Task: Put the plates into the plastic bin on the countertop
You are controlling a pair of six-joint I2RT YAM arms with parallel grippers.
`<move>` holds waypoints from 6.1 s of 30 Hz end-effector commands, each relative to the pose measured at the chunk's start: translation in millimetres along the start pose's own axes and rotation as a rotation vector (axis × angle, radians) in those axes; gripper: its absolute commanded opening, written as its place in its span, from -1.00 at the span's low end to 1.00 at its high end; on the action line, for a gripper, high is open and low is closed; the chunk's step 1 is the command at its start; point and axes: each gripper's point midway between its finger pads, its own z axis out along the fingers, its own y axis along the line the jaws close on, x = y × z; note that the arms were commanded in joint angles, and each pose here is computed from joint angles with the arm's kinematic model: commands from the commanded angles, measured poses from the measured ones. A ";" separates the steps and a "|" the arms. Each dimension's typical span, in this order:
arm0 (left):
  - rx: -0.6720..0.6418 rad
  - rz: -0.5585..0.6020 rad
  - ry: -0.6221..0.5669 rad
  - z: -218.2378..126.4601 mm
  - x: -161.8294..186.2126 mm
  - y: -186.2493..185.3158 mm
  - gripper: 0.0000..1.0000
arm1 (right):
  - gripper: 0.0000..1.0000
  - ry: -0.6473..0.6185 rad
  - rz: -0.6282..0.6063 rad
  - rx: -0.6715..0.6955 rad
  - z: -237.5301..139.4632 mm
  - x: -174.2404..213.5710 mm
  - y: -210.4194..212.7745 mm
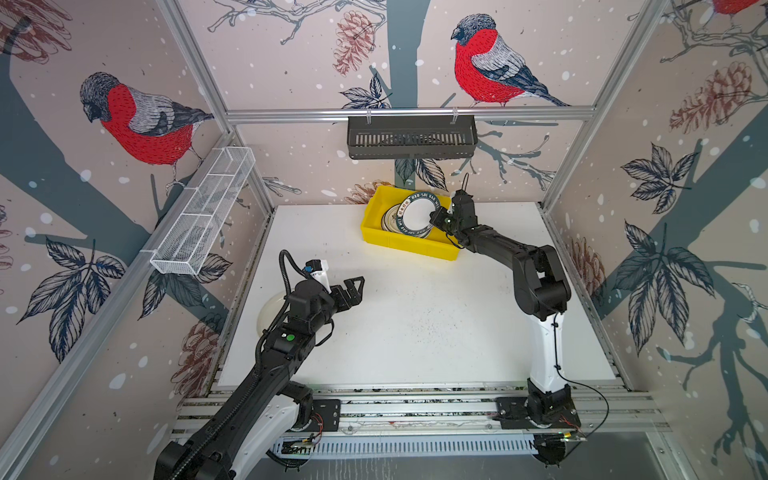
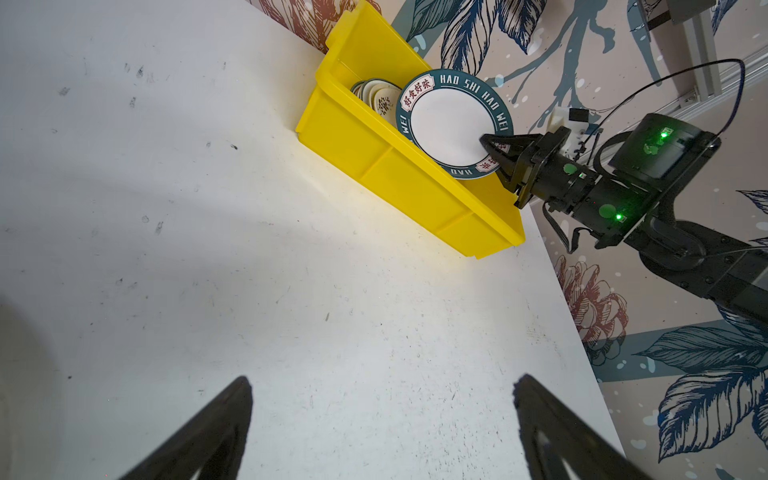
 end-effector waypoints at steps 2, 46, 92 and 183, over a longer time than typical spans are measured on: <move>-0.017 0.018 -0.002 -3.6 -3.2 3.1 0.95 | -1.00 -0.006 -0.005 0.033 13.6 1.6 -2.4; -0.403 -0.042 -0.001 -10.8 5.5 79.1 0.95 | 0.99 -0.022 -0.433 0.144 -115.8 15.6 58.4; -0.040 -0.122 0.235 58.9 76.8 41.5 0.93 | 0.99 0.015 -0.250 0.076 -206.9 56.6 11.8; -0.101 -0.180 0.235 51.8 62.6 64.7 -1.00 | 0.69 0.421 -0.258 -0.025 -154.4 221.4 39.5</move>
